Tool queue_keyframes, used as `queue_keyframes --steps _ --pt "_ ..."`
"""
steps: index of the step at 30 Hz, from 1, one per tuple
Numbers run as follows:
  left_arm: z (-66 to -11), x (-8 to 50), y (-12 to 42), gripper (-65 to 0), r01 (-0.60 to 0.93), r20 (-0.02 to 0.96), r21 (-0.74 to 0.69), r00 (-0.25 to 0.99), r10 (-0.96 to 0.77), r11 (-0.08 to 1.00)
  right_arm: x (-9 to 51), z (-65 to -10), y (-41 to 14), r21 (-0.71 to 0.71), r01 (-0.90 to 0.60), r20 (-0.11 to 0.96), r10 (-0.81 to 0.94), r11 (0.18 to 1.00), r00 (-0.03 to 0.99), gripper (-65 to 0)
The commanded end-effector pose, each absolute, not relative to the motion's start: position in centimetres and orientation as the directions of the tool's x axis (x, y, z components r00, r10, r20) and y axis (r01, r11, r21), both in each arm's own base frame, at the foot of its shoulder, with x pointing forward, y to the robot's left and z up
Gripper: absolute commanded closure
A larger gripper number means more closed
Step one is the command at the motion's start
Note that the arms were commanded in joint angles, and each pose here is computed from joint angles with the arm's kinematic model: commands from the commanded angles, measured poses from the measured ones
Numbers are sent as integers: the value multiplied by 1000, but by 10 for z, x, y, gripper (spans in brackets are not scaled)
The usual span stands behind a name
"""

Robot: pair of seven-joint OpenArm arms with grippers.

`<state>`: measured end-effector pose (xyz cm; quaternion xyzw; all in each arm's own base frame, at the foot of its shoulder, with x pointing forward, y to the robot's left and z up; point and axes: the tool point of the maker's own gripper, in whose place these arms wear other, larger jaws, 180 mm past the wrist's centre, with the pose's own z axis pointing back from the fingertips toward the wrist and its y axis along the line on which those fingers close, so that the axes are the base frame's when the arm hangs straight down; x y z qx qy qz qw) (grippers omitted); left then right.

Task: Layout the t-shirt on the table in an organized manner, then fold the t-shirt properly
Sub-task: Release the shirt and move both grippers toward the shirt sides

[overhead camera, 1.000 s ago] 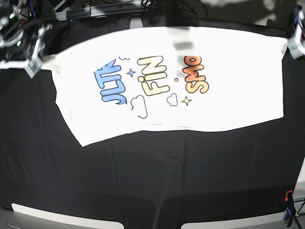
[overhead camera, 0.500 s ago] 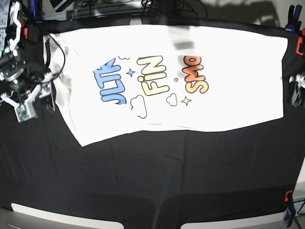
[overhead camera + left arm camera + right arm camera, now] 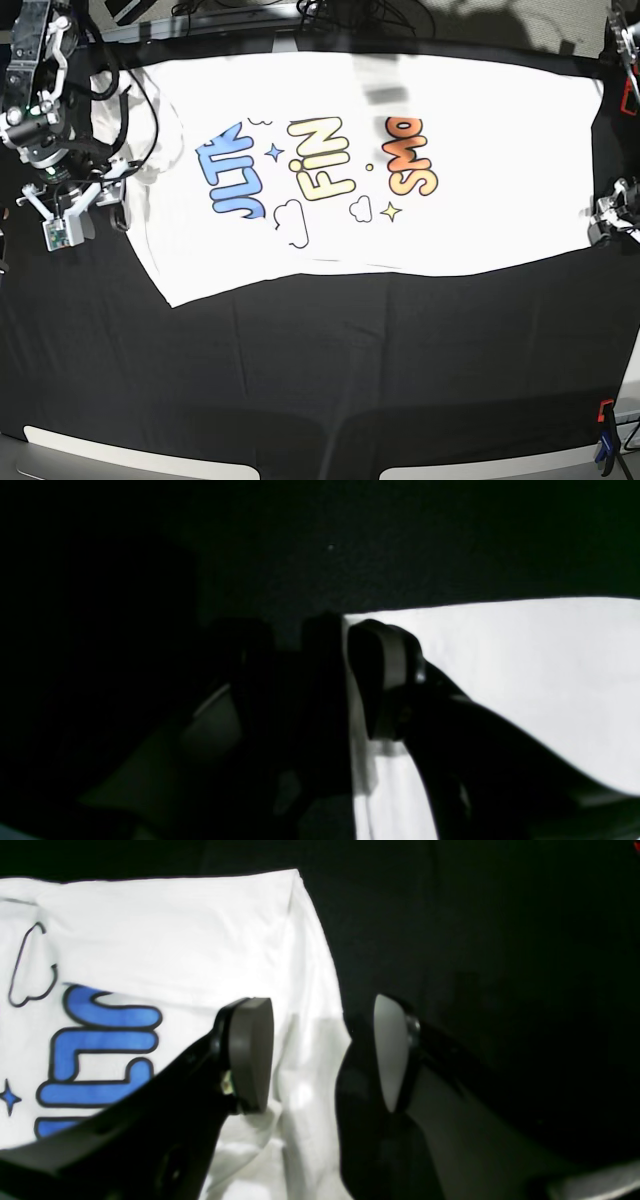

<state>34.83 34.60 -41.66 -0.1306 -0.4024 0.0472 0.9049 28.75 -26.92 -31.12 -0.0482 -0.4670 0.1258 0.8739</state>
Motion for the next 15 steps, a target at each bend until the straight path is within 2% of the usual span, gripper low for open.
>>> queue_keyframes --steps 1,5,9,15 --pt "-404 355 352 -260 37 734 -257 657 171 966 299 -292 -271 -220 -169 837 275 961 474 -316" --pt "-418 350 334 -253 73 700 -263 701 138 962 314 -277 -269 -225 -174 851 280 959 444 -316" --pt "-423 351 323 -253 82 695 -281 705 144 956 327 -270 -268 -159 -172 868 220 972 445 -316" --pt "-420 351 326 -249 78 696 -292 701 156 953 346 -286 -277 -101 -163 861 168 981 479 -316"
